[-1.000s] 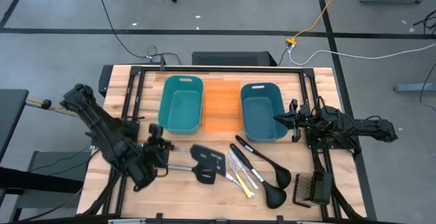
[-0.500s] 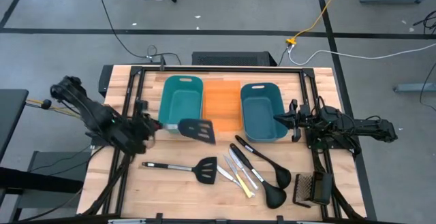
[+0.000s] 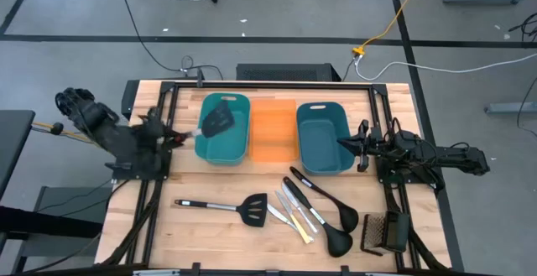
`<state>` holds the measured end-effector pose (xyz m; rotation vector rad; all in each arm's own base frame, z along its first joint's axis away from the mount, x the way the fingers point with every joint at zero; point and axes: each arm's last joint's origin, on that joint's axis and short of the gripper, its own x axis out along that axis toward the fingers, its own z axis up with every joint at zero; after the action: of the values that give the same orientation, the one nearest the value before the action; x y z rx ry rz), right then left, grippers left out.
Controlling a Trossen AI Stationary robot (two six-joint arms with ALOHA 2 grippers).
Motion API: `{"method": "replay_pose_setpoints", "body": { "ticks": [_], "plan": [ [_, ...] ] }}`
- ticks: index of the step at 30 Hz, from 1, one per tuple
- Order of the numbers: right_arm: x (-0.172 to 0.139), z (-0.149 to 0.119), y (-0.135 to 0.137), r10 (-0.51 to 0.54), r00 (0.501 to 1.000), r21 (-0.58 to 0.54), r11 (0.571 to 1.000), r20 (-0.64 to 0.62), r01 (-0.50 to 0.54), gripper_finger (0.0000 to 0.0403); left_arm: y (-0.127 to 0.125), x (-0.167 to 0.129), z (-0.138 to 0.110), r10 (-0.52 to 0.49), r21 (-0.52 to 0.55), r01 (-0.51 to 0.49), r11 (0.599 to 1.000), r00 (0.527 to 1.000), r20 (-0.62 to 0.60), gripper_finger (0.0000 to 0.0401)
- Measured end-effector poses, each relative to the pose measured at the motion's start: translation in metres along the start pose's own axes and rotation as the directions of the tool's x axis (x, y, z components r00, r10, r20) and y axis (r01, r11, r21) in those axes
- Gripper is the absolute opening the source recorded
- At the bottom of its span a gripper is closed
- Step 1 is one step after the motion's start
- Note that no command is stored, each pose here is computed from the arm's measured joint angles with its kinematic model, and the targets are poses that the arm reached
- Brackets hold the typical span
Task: Pick & Place Kitchen Items
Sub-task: Put the bottom black spatula into the light green bin
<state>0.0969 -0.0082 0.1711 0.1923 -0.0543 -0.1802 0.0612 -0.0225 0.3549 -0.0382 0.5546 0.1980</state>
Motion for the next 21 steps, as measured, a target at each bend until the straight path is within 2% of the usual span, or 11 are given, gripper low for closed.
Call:
{"method": "replay_pose_setpoints", "body": {
  "ticks": [5,9,14,18,21],
  "plan": [
    [0.000,0.000,0.000,0.000,1.000,0.000,1.000,0.000,0.000,0.0011,0.028,-0.014,-0.027,-0.057,-0.119,0.070,0.990,0.992,0.108,0.0114],
    [0.000,0.000,0.000,0.000,1.000,0.000,1.000,0.000,0.000,0.0011,0.035,-0.010,-0.046,-0.109,-0.128,0.125,0.984,0.986,0.123,0.0114],
    [0.000,0.000,0.000,-0.001,1.000,0.000,1.000,0.000,0.001,0.0011,0.041,-0.007,-0.062,-0.092,-0.127,0.105,0.986,0.990,0.103,0.0114],
    [0.000,0.000,0.000,-0.001,1.000,0.003,1.000,0.001,0.001,0.0011,0.046,-0.010,-0.058,0.041,-0.070,-0.030,0.997,0.986,0.162,0.0114],
    [0.000,0.000,0.000,0.000,1.000,0.003,1.000,0.000,0.000,0.0011,0.050,-0.017,-0.044,0.238,-0.018,-0.241,0.970,0.940,0.243,0.0114]
  ]
}}
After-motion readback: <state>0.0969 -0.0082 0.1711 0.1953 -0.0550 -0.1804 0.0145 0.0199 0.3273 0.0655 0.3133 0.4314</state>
